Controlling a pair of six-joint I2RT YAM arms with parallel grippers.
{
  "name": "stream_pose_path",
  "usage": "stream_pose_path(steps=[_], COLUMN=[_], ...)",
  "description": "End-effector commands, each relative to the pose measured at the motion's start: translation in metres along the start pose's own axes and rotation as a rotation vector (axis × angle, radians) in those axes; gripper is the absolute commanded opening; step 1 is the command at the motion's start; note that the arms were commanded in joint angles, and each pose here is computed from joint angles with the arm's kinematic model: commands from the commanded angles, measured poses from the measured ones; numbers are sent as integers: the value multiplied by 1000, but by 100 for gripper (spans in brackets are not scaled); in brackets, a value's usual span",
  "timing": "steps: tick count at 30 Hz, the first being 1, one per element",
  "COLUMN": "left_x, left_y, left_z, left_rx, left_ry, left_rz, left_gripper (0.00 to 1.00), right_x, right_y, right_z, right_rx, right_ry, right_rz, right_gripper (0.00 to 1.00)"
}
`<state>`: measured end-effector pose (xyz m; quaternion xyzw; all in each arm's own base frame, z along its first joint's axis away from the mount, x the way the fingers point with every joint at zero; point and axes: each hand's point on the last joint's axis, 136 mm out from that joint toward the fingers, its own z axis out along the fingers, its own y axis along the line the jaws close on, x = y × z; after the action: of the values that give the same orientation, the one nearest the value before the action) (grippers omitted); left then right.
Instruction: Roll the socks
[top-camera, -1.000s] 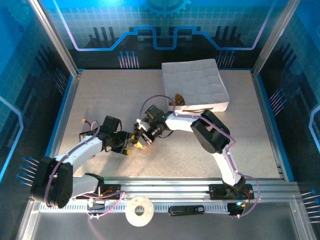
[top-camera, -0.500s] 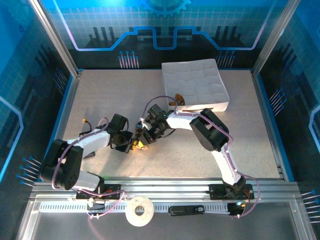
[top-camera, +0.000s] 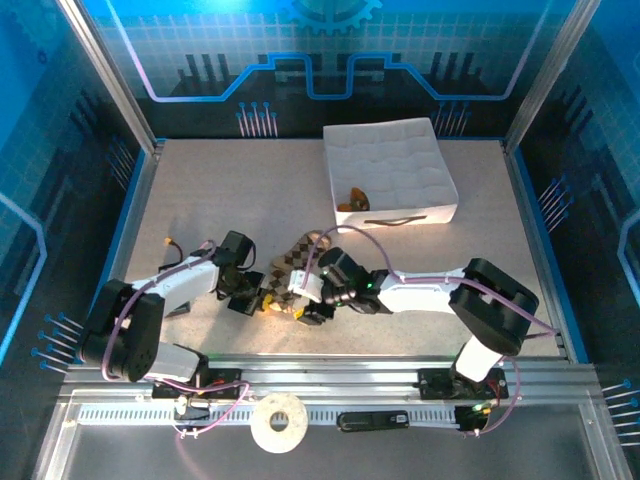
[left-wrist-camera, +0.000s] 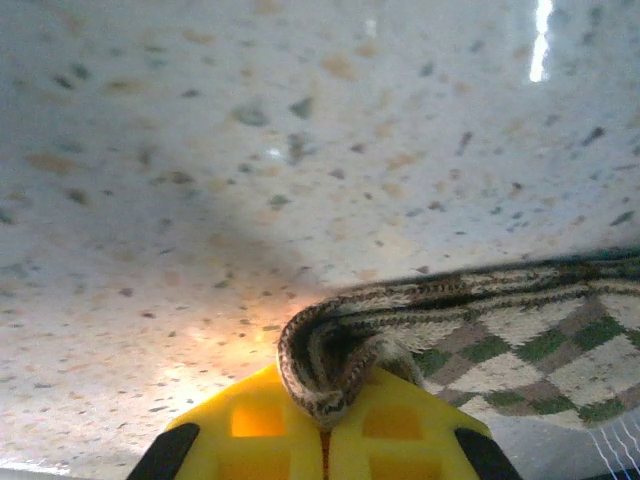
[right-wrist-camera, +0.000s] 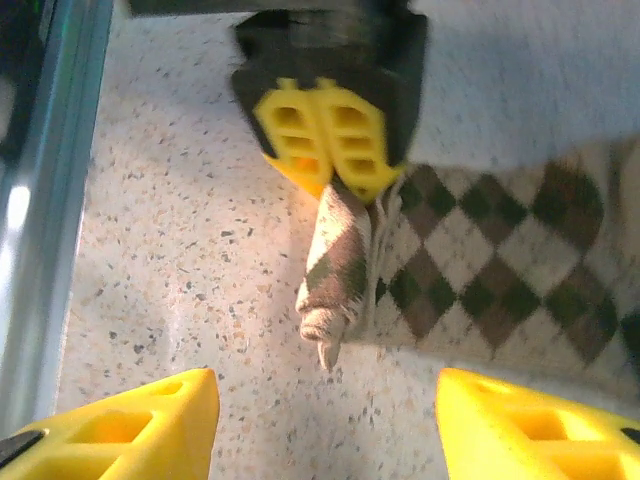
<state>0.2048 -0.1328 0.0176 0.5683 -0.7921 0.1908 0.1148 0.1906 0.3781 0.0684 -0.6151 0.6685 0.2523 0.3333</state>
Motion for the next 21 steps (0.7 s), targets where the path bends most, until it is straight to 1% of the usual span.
stream_pose_path(steps=[1, 4, 7, 9, 10, 11, 14, 16, 20, 21], left_x=[-8, -10, -10, -11, -11, -11, -11, -11, -10, -9], left_y=[39, 35, 30, 27, 26, 25, 21, 21, 18, 17], left_z=[2, 1, 0, 0, 0, 0, -1, -1, -2, -3], left_rx=[-172, -189, -196, -195, -197, -197, -199, -199, -191, -185], left_ry=[-12, -14, -13, -14, -13, -13, -13, -13, -8, -8], left_rz=[-55, -39, -27, -21, -19, -14, -3, 0, 8, 13], left_gripper=[0, 0, 0, 0, 0, 0, 0, 0, 0, 0], right_x=[-13, -13, -16, -18, -11, -19, -13, -8, 6, 11], right_y=[-13, -5, 1, 8, 11, 8, 1, -2, -5, -6], right_z=[9, 23, 36, 43, 47, 51, 60, 64, 68, 68], right_rx=[202, 237, 237, 215, 203, 222, 251, 256, 244, 237], right_ry=[24, 66, 93, 96, 117, 113, 148, 170, 228, 244], right_rz=[-373, -499, -559, -576, -576, -570, -547, -535, -483, -462], right_gripper=[59, 58, 56, 54, 53, 51, 45, 38, 14, 11])
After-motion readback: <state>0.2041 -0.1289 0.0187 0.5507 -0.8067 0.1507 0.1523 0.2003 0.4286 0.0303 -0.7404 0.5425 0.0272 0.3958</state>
